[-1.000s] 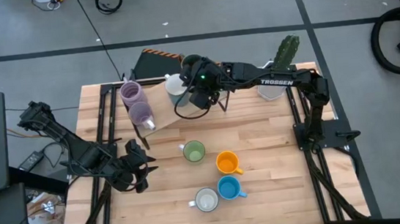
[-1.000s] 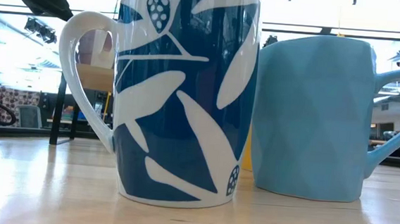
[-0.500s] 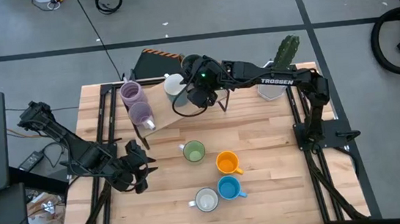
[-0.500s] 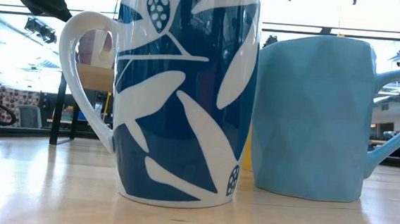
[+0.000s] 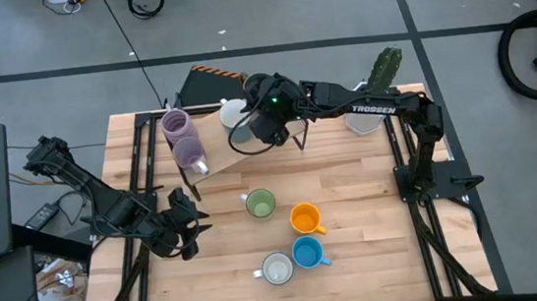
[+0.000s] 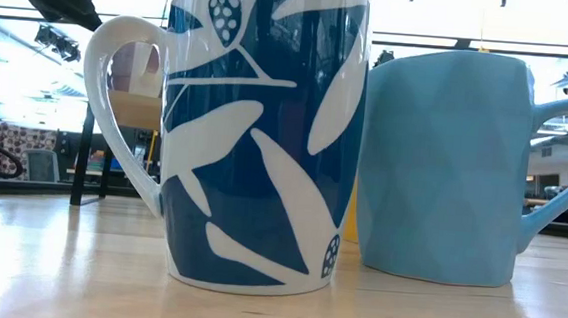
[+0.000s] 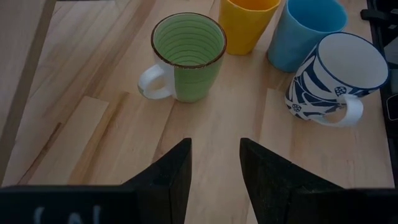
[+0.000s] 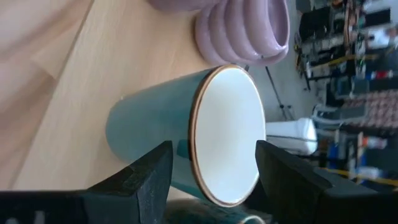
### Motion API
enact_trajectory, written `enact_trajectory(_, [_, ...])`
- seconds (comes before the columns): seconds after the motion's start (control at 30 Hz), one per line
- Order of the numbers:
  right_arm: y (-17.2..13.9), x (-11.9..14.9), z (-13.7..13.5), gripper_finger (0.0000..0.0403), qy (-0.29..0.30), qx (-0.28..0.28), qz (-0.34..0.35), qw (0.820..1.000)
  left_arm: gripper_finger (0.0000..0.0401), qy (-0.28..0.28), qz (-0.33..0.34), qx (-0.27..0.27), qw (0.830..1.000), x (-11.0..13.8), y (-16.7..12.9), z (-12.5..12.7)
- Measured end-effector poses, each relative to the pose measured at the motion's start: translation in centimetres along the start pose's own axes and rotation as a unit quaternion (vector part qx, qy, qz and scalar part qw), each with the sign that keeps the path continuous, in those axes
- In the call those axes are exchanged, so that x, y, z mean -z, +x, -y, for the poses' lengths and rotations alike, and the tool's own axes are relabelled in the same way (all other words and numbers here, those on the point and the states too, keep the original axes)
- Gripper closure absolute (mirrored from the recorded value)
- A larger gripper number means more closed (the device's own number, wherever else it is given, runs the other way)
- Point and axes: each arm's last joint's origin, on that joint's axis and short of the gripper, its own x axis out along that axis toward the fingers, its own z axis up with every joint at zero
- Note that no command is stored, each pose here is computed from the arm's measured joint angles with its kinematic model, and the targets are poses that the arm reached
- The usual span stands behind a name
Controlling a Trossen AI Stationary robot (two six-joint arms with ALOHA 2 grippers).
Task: Place coffee mugs
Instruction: Put the blue-green mug on the shelf
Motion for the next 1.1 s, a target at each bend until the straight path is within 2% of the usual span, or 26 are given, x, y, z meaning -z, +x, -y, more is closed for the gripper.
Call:
enact_trajectory(0.13, [0.0, 0.0, -0.1, 0.0167, 0.049, -0.005, 0.001, 0.999, 0.0260, 0.002, 0.000, 0.000, 1.000, 0.0, 0.0, 0.0])
enact_trajectory(0.3, [-0.3, -0.6, -0.2, 0.0167, 0.063, -0.005, 0.015, 0.998, 0.0260, 0.002, 0.000, 0.000, 1.000, 0.0, 0.0, 0.0])
enact_trajectory(0.4, [-0.5, -1.3, -0.4, 0.0167, 0.062, 0.011, -0.002, 0.998, 0.0260, 0.002, 0.000, 0.000, 1.000, 0.0, 0.0, 0.0])
enact_trajectory(0.57, [-0.6, -2.0, -0.4, 0.0167, 0.096, 0.022, 0.007, 0.995, 0.0260, 0.003, 0.000, 0.000, 1.000, 0.0, 0.0, 0.0])
enact_trajectory(0.77, [0.1, -2.2, -0.8, 0.0169, 0.095, 0.017, 0.001, 0.995, 0.0260, 0.003, 0.000, 0.000, 1.000, 0.0, 0.0, 0.0])
enact_trajectory(0.97, [2.5, -1.5, -1.5, 0.0181, 0.089, 0.015, -0.031, 0.995, 0.0260, 0.003, 0.000, 0.000, 1.000, 0.0, 0.0, 0.0])
enact_trajectory(1.1, [3.7, -1.2, -1.9, 0.0183, 0.062, 0.017, -0.050, 0.997, 0.0260, 0.003, 0.000, 0.000, 1.000, 0.0, 0.0, 0.0])
